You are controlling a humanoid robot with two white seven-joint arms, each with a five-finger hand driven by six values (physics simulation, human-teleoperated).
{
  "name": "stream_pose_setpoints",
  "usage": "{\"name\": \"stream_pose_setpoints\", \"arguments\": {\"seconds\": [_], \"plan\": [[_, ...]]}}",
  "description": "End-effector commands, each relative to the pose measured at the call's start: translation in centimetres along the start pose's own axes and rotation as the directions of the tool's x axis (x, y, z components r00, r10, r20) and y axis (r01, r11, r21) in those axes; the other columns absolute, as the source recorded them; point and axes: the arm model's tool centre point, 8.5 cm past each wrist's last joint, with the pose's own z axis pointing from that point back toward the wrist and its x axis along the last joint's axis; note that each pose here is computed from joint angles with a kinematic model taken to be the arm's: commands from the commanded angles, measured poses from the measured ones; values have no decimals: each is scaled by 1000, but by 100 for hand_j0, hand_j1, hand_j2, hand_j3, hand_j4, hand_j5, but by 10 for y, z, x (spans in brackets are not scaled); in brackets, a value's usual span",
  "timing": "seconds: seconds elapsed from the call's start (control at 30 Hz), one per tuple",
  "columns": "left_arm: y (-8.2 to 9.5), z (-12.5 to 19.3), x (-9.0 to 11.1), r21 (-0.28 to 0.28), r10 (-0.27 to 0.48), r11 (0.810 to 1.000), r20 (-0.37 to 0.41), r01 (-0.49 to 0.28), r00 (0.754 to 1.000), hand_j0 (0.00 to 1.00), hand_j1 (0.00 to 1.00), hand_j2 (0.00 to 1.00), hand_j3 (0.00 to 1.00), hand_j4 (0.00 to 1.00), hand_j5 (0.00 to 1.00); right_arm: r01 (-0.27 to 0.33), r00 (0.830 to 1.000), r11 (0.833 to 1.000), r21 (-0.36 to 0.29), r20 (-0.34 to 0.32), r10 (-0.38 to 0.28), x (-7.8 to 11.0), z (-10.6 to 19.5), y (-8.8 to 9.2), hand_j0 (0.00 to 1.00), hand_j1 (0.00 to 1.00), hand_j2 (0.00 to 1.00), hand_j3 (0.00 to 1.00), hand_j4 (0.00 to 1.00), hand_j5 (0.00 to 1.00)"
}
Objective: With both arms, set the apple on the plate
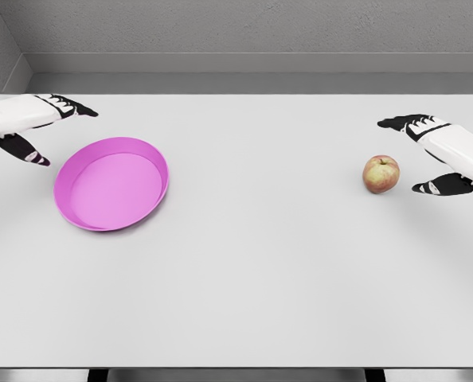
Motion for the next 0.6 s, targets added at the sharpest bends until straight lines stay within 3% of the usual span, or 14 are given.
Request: {"name": "stream_pose_setpoints", "arguments": {"seconds": [0.0,0.1,0.2,0.23,0.3,0.33,0.43,0.5,0.57], "plan": [[1,1,0,4,4,1000,-1,-4,1000,100,100,100,100,100,100,1,1000,1000,5,0,-1,0,0,0,100,100,100,100,100,100],[1,1,0,4,4,1000,-1,-4,1000,100,100,100,100,100,100,11,1000,1000,11,-14,-11,-3,1,2,100,100,100,100,100,100],[0,1,0,3,5,1000,-1,-5,1000,100,100,100,100,100,100,34,988,999,30,-149,-29,-24,4,9,100,100,100,100,100,100],[0,1,-1,5,6,1000,-2,-6,1000,100,100,100,100,100,100,41,986,998,55,-167,-31,-28,4,16,100,100,100,100,100,100],[0,1,-1,3,6,1000,-2,-6,1000,100,100,100,100,100,100,61,949,997,53,-311,-42,-62,14,18,100,100,100,100,100,100],[0,1,-1,3,6,1000,-2,-6,1000,100,100,100,100,100,100,65,941,996,55,-337,-43,-62,12,18,100,100,100,100,100,100],[0,1,-1,5,9,1000,-3,-9,1000,100,100,100,100,100,100,45,967,997,59,-252,-28,-42,-23,11,100,100,100,100,100,100],[0,1,-1,5,9,1000,-3,-9,1000,100,100,100,100,100,100,74,979,978,194,-203,-34,-27,-47,19,100,100,100,100,100,100],[0,1,-1,3,8,1000,-3,-8,1000,100,100,100,100,100,100,77,981,967,243,-192,-29,-25,-60,21,100,100,100,100,100,100]]}}
